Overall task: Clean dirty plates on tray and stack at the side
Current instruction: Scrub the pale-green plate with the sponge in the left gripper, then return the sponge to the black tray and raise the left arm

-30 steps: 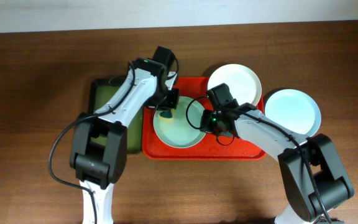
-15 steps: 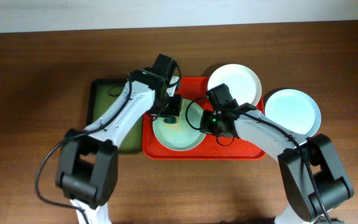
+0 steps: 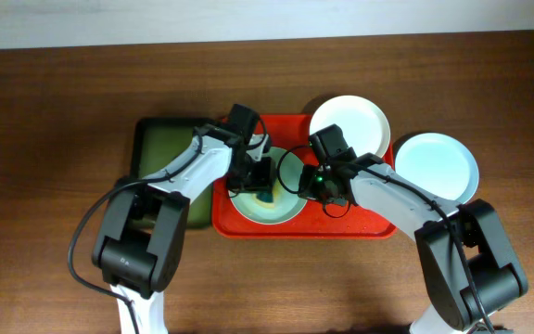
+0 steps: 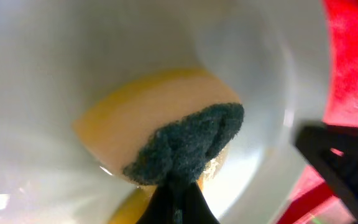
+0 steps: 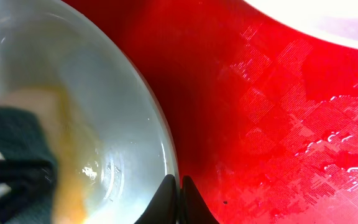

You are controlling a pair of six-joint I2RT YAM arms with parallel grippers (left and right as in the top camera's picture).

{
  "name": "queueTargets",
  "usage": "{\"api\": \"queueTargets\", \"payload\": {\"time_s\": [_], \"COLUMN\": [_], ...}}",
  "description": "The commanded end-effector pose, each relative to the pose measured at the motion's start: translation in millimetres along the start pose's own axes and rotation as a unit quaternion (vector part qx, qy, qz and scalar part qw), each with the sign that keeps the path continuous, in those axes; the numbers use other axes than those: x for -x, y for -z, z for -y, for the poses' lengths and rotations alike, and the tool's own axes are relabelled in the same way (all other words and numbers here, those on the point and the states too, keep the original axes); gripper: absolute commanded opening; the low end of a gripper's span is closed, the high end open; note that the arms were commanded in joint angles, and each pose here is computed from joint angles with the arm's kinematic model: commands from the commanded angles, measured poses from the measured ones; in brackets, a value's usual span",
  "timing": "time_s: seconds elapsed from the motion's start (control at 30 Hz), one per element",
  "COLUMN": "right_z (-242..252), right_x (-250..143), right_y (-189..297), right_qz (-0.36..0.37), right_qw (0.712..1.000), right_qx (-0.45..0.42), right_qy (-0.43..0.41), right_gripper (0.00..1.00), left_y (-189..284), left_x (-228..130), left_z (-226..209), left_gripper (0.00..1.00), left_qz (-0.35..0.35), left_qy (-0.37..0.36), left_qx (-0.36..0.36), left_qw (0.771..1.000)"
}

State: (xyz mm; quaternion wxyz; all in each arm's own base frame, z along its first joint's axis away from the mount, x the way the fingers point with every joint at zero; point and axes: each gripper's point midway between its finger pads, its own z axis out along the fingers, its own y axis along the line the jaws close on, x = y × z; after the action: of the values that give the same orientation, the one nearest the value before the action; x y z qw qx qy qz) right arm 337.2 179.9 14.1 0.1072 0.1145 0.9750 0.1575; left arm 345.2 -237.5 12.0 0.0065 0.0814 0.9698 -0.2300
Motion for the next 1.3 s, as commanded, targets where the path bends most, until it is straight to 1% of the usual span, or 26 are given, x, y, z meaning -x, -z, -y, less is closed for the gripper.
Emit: {"api": "queueTargets", "payload": {"time_s": [0.0,0.07,0.1,0.13,0.17,0.2,0.23,0.27,0.3,0.37,0.4,0.47,0.57,0.67,0.73,0.8,0.83,0.93,0.97,1.03,1.07,1.1,1.13,1.17,1.2,1.27], "right_z": [-4.7,-7.6,-14.1,-20.8,-23.6,-23.4,-22.6,-21.9,-20.2,-14.4,-13.5,-10.9,-4.3,-2.1,-2.4,-2.2,-1.5,-5.6,-5.2,-5.4,-7.6,-11.0,-12.8,-14.9,-16.9,-16.7], "right_x": [-13.2,-13.5,-11.3,-9.0,-6.6,-6.0,-5.6,-5.7,-4.8,-1.9,-1.2,0.6,1.9,3.3,2.5,1.5,1.6,0.6,0.8,0.1,-1.1,-3.6,-5.4,-5.3,-3.3,-2.9], "right_y": [-5.5,-4.3,0.8,7.9,14.6,15.4,15.5,15.3,14.7,12.7,12.4,11.8,9.1,8.5,7.5,5.2,4.5,3.4,3.3,2.5,0.3,-4.9,-9.9,-15.5,-18.1,-19.3], "right_qz": [-0.028,-0.035,-0.044,-0.053,-0.059,-0.06,-0.06,-0.059,-0.056,-0.047,-0.045,-0.04,-0.032,-0.028,-0.026,-0.014,-0.008,-0.003,-0.002,-0.003,-0.003,-0.004,-0.004,-0.001,0.004,0.004], "right_qw": [0.999,0.999,0.997,0.994,0.992,0.991,0.992,0.992,0.992,0.995,0.995,0.996,0.997,0.998,0.998,0.999,0.999,0.999,0.999,0.999,0.998,0.998,0.998,0.998,0.997,0.997], "right_qx": [0.017,0.029,0.056,0.089,0.112,0.115,0.115,0.113,0.108,0.091,0.088,0.081,0.063,0.057,0.051,0.03,0.02,0.018,0.016,0.016,0.017,0.017,0.015,0.014,0.018,0.018], "right_qy": [-0.001,-0.003,0.006,0.024,0.015,0.013,0.012,0.017,0.02,0.02,0.02,0.02,0.019,0.019,0.023,0.035,0.04,0.049,0.049,0.05,0.053,0.059,0.064,0.069,0.07,0.07], "right_gripper": [0.04,0.04,0.04,0.04,0.1,0.14,0.32,0.52,0.67,0.77,0.81,0.81,0.8,0.79,0.77,0.75,0.75,0.74,0.73,0.73,0.69,0.64,0.58,0.47,0.37,0.19], "left_y": [-22.3,-14.3,2.3,26.9,50.1,75.0,90.9,107.4,119.0,144.3,152.2,167.7,168.1,146.1,137.5,135.0,134.9,135.1,145.4,178.9,219.3,252.7,276.2,294.0,300.4,305.6], "left_x": [-25.8,-16.2,1.6,22.0,36.3,47.1,52.7,55.6,55.9,55.8,51.5,40.6,30.5,19.6,17.8,18.1,18.1,21.1,29.0,43.0,57.2,60.2,57.5,48.9,44.1,36.4], "left_z": [41.4,42.4,33.6,11.0,-6.6,-21.7,-30.7,-38.4,-49.2,-85.6,-106.1,-142.4,-169.4,-190.8,-196.1,-197.6,-197.6,-194.5,-188.7,-185.3,-182.1,-188.9,-198.2,-214.4,-225.6,-239.3], "left_gripper": [0.0,0.0,0.0,0.0,0.0,0.0,0.0,0.0,0.0,0.01,0.02,0.02,0.02,0.02,0.03,0.15,0.27,0.5,0.52,0.56,0.62,0.68,0.77,0.99,0.99,0.99], "left_qz": [-0.055,-0.043,-0.013,0.031,0.066,0.096,0.114,0.128,0.136,0.152,0.143,0.128,0.12,0.103,0.097,0.095,0.095,0.099,0.114,0.161,0.222,0.265,0.291,0.306,0.311,0.311], "left_qy": [-0.021,-0.025,-0.029,-0.02,-0.025,-0.031,-0.034,-0.042,-0.033,-0.004,-0.001,0.032,0.063,0.078,0.081,0.081,0.081,0.081,0.084,0.124,0.166,0.201,0.221,0.241,0.255,0.272], "left_qx": [-0.102,-0.109,-0.088,-0.026,0.019,0.061,0.088,0.111,0.138,0.21,0.242,0.294,0.299,0.301,0.302,0.301,0.301,0.292,0.275,0.255,0.209,0.182,0.168,0.174,0.177,0.181], "left_qw": [0.993,0.993,0.996,0.999,0.997,0.993,0.989,0.985,0.98,0.966,0.96,0.947,0.945,0.945,0.945,0.945,0.945,0.948,0.951,0.946,0.938,0.925,0.916,0.904,0.898,0.892]}}
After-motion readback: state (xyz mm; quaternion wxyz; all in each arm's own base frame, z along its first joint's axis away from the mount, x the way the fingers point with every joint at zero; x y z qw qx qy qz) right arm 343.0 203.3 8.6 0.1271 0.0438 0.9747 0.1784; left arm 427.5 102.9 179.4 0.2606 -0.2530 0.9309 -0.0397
